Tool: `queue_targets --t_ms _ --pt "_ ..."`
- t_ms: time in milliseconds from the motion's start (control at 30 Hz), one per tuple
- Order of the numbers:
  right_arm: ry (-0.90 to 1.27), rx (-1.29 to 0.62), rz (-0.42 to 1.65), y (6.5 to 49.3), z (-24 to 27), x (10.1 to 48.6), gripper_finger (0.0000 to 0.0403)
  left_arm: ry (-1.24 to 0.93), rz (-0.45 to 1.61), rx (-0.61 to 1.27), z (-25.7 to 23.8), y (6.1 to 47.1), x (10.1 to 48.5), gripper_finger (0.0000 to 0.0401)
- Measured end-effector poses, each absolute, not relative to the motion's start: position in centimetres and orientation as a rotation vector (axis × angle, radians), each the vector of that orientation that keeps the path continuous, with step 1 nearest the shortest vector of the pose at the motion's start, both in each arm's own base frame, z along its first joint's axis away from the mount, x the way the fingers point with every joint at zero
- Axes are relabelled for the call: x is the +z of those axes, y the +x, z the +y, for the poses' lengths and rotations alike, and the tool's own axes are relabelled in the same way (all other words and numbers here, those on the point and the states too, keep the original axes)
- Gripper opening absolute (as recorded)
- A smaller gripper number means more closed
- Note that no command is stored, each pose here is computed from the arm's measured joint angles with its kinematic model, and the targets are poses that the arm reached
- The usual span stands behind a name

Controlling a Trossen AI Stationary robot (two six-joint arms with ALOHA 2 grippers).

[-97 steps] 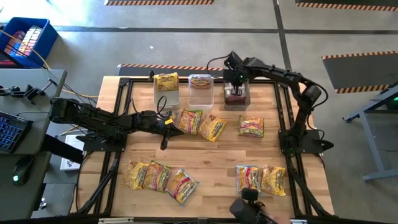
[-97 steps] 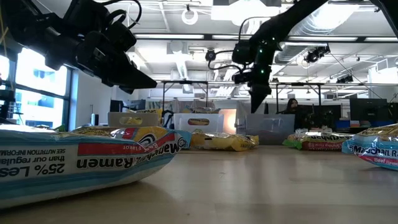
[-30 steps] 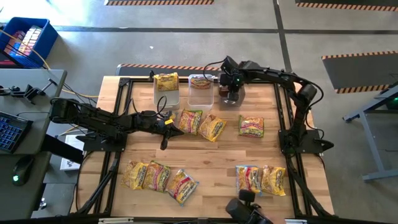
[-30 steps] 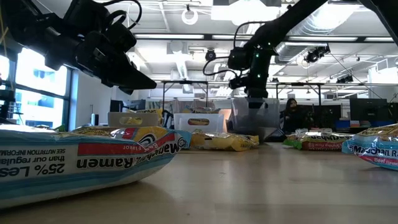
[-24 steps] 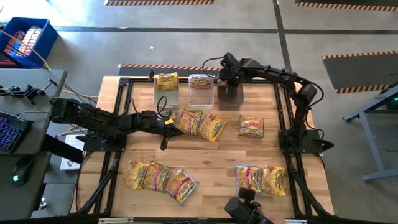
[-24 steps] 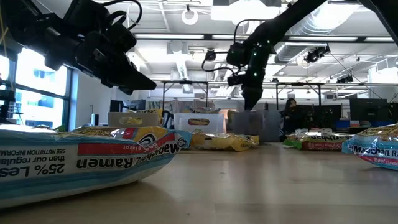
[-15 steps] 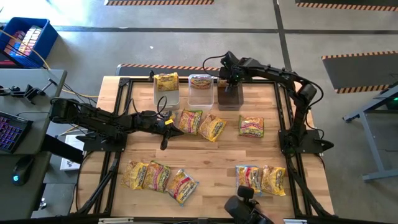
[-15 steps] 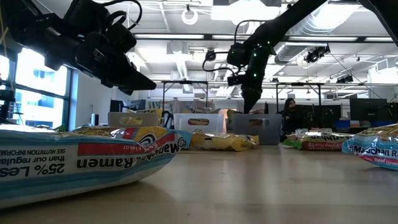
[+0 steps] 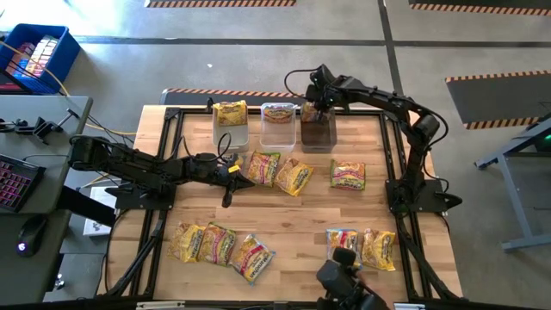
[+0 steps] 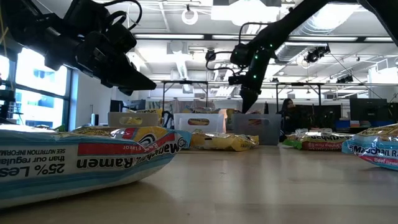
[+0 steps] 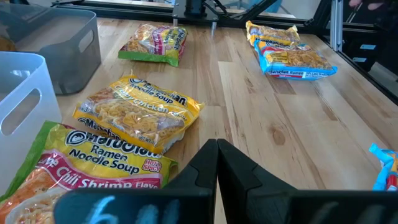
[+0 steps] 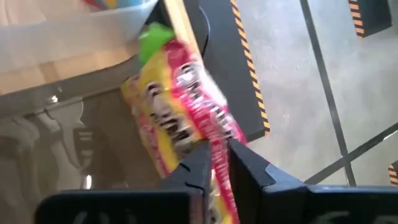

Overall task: Sort Maruchan noodles
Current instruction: Adjust the green noodle pack on the transparent black bin

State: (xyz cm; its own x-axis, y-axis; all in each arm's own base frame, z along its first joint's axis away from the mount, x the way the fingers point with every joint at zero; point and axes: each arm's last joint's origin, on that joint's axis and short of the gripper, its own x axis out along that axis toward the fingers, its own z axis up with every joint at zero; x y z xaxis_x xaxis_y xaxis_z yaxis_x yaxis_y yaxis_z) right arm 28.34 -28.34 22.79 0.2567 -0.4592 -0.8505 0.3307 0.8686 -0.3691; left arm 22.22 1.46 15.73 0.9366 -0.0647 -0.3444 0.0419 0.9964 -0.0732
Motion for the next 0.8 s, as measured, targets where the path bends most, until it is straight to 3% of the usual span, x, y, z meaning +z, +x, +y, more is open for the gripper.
queue_targets --t_ms 433,700,800 --pt "-0.142 -0.564 1.18 28.6 -28.5 23.5 0.0156 -0.074 0.355 -0.053 1.5 22.2 15.7 0.0" --pt "-0.153 -0.567 1.099 29.3 -29.0 26.6 0.0172 -0.074 0.355 -0.053 1.5 22.2 15.7 0.0" --pt "-0.041 -0.504 1.019 29.5 -28.8 27.1 0.0172 -0.074 0.355 -0.053 1.5 22.2 15.7 0.0"
